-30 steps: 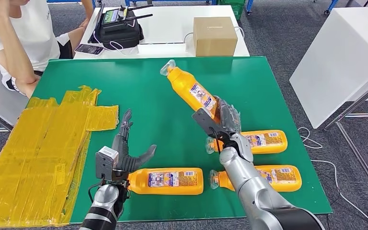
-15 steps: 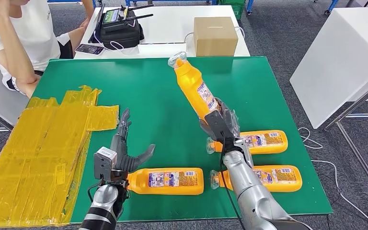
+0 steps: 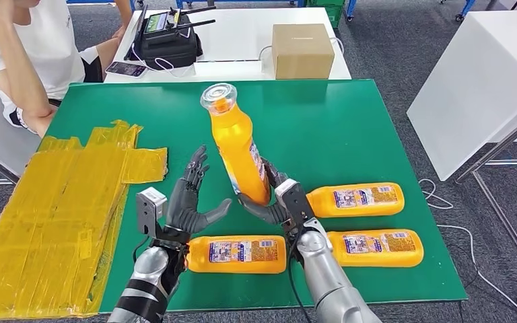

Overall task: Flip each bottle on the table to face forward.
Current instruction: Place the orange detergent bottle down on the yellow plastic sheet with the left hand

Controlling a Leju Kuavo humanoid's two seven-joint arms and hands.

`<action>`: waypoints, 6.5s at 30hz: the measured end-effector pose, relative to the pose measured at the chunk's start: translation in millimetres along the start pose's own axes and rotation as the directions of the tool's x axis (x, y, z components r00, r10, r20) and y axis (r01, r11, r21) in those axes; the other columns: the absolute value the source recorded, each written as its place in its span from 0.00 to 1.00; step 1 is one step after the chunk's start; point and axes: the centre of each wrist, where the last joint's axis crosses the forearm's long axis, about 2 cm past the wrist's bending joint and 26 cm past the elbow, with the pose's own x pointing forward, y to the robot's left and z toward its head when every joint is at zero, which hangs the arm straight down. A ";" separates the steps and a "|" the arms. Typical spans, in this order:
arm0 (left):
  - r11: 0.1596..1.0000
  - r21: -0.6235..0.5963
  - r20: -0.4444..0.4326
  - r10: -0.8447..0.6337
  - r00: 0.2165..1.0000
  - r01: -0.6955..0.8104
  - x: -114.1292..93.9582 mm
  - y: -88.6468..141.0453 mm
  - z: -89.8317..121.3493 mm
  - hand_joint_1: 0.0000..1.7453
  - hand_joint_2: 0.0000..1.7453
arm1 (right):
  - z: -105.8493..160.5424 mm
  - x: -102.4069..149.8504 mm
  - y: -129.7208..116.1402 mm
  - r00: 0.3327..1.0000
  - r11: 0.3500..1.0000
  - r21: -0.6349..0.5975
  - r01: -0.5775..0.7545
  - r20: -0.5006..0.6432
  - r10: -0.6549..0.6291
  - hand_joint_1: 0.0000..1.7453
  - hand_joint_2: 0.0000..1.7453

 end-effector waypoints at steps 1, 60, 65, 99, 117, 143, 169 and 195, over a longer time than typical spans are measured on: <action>1.000 -0.010 -0.002 0.014 1.000 -0.014 0.9 -1.4 -3.1 0.00 1.00 | 0.4 -0.5 4.5 1.000 1.000 0.008 0.003 0.001 -0.003 1.00 1.00; 0.986 -0.072 -0.009 0.153 0.988 -0.153 4.7 -12.4 -14.2 0.00 1.00 | 2.5 -6.8 41.3 0.986 0.982 0.088 -0.165 -0.012 0.166 1.00 1.00; 0.986 -0.072 -0.009 0.153 0.988 -0.153 4.7 -12.5 -14.1 0.00 1.00 | 2.5 -6.8 41.2 0.986 0.982 0.088 -0.165 -0.013 0.167 1.00 1.00; 0.981 0.005 0.088 0.194 0.977 -0.196 16.2 -6.1 -16.5 0.82 1.00 | 2.3 6.7 44.9 0.964 0.965 0.026 -0.260 0.057 0.258 1.00 1.00; 0.982 -0.016 0.111 0.186 0.976 -0.186 22.8 -4.5 -19.7 1.00 1.00 | 4.0 16.2 44.1 0.959 0.964 0.008 -0.267 0.097 0.265 1.00 1.00; 0.983 -0.023 0.130 0.183 0.974 -0.181 27.6 -4.6 -22.0 1.00 1.00 | 3.7 21.5 44.3 0.956 0.963 -0.001 -0.271 0.120 0.269 1.00 1.00; 0.983 -0.023 0.131 0.183 0.974 -0.182 27.6 -4.6 -22.0 1.00 1.00 | 3.8 21.6 43.9 0.955 0.962 0.000 -0.274 0.122 0.272 0.50 1.00; -0.288 0.260 -0.340 -0.921 -0.191 0.922 63.4 173.8 -10.2 1.00 1.00 | 32.9 101.5 5.3 0.876 0.914 -0.323 -0.246 0.331 0.352 0.00 1.00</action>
